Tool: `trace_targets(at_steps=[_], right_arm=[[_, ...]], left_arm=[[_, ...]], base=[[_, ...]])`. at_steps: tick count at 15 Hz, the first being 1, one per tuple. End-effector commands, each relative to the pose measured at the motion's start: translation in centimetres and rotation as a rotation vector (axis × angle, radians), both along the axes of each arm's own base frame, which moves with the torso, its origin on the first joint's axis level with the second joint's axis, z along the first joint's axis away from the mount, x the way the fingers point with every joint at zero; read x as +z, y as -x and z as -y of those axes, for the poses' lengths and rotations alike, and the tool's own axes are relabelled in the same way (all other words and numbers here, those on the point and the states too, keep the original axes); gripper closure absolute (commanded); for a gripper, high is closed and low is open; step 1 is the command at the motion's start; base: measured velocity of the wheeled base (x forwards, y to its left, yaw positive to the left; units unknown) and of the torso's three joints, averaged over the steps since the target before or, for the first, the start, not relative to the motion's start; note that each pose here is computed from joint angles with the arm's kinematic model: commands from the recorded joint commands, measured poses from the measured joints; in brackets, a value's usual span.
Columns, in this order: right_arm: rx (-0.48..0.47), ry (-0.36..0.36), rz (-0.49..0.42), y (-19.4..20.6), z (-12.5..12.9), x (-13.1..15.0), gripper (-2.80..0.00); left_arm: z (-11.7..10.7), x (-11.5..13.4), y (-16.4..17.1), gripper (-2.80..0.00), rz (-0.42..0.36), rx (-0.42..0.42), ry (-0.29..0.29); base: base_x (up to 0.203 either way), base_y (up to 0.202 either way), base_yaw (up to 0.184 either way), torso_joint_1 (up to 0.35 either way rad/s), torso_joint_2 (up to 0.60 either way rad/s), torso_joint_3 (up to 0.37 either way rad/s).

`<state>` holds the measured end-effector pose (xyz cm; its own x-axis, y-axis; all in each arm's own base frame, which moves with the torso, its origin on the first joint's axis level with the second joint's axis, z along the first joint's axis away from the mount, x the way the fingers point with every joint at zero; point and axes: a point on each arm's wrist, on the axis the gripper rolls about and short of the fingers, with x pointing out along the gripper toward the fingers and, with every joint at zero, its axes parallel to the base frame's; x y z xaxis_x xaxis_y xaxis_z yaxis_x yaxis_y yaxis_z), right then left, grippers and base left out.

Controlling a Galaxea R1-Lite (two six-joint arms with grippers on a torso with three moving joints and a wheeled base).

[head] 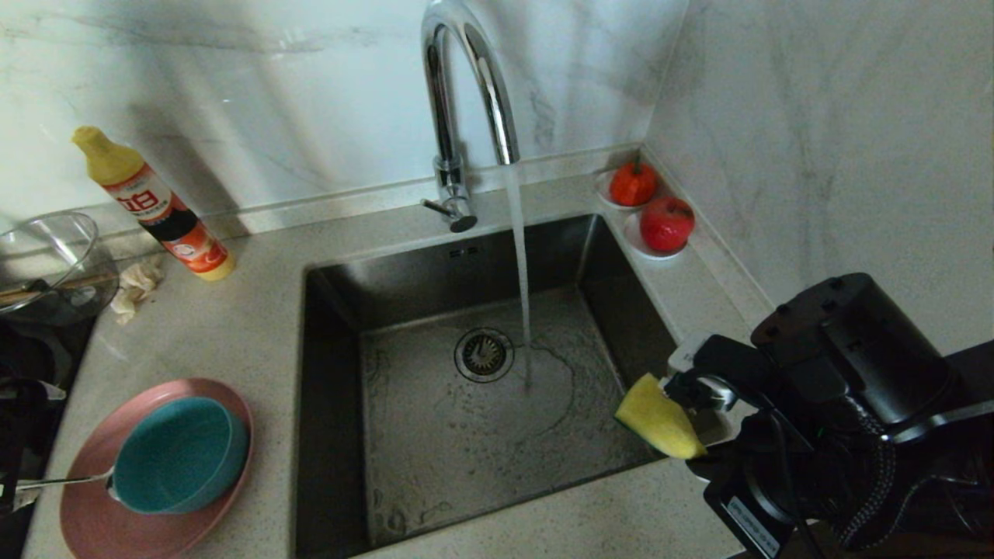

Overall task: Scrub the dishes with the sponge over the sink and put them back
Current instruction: Rinse the spoon

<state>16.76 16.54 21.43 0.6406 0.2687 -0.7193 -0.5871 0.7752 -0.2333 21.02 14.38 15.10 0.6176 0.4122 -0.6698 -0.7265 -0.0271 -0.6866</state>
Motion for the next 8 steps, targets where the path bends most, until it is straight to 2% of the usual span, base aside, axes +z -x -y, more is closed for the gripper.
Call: trace_targets(at_steps=[1, 4, 8], right_arm=[[-0.001, 0.003, -0.002, 0.0, 0.0, 0.0, 0.00], [-0.001, 0.003, -0.002, 0.0, 0.0, -0.1, 0.00], [0.000, 0.008, -0.005, -0.1, -0.1, -0.2, 0.00]], left_arm=[[-0.2, 0.0, -0.4, -2.80, 0.014, -0.001, 0.002], [-1.1, -1.2, -1.6, -2.80, 0.031, -0.005, -0.006], [-1.1, -1.2, -1.8, -2.80, 0.040, -0.008, -0.012]], base=[[0.000, 0.000, 0.000, 0.000, 0.00, 0.000], [0.000, 0.000, 0.000, 0.000, 0.00, 0.000], [0.000, 0.000, 0.000, 0.000, 0.00, 0.000]])
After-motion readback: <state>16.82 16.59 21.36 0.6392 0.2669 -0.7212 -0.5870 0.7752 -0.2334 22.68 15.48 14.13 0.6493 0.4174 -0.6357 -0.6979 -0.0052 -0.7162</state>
